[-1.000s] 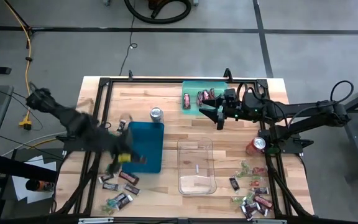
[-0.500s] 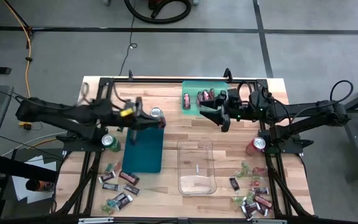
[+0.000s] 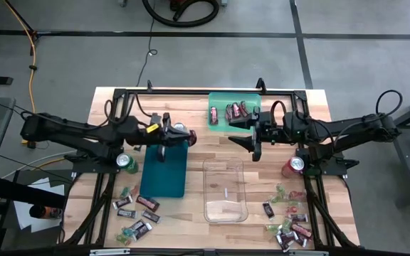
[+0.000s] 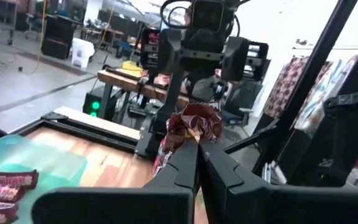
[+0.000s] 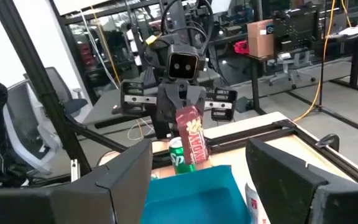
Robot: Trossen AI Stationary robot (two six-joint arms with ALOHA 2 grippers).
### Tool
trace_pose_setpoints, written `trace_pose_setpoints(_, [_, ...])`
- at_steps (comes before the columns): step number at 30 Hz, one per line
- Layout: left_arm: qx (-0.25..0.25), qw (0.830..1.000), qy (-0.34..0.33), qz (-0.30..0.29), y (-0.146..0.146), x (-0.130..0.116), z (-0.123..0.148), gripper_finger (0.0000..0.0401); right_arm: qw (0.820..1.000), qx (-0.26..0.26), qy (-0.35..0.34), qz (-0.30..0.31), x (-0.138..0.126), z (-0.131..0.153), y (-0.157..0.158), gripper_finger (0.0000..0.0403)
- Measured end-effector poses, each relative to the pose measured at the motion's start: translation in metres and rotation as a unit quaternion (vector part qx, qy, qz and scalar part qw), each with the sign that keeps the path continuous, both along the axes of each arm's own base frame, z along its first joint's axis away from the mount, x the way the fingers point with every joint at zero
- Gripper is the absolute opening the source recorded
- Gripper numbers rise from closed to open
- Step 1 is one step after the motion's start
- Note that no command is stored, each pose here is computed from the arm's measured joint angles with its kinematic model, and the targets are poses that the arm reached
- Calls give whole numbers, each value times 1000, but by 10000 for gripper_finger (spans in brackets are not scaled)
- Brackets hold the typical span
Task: Sort candy
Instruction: Put the chocolate peanut bar into the green bin
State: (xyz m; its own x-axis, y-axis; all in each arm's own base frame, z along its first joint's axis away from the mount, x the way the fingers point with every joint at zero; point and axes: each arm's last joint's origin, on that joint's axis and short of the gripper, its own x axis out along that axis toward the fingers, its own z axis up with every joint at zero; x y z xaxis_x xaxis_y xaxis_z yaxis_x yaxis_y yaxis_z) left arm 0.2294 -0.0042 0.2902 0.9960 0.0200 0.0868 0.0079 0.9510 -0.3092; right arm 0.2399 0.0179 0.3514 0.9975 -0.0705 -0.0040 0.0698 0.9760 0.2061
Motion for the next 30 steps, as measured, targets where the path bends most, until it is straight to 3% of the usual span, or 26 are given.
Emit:
trace_pose_setpoints(4, [4, 1000, 14, 10, 0, 6, -5, 0, 1000, 0, -1, 0, 0, 0, 0, 254])
trace_pose_setpoints(9, [70, 996, 39, 44, 11, 33, 2, 0, 1000, 1, -15, -5, 0, 3, -2, 254])
trace_pose_setpoints(13, [125, 983, 87, 98, 44, 61, 12, 0, 999, 0, -42, -5, -2, 9, -3, 254])
trace_pose_setpoints(16, [129, 976, 128, 121, 78, 80, 12, 0, 998, 0, -61, -7, -5, 14, -3, 254])
trace_pose_setpoints(21, [102, 975, 159, 119, 117, 117, -8, 0, 997, -1, -78, -17, -11, 20, -6, 254])
trace_pose_setpoints(24, [78, 969, 172, 156, 132, 140, -25, 0, 996, 0, -80, -32, -13, 21, -7, 254])
trace_pose_setpoints(30, [-74, 949, 181, 249, 152, 177, -66, 0, 995, 3, -84, -54, -16, 23, -8, 254])
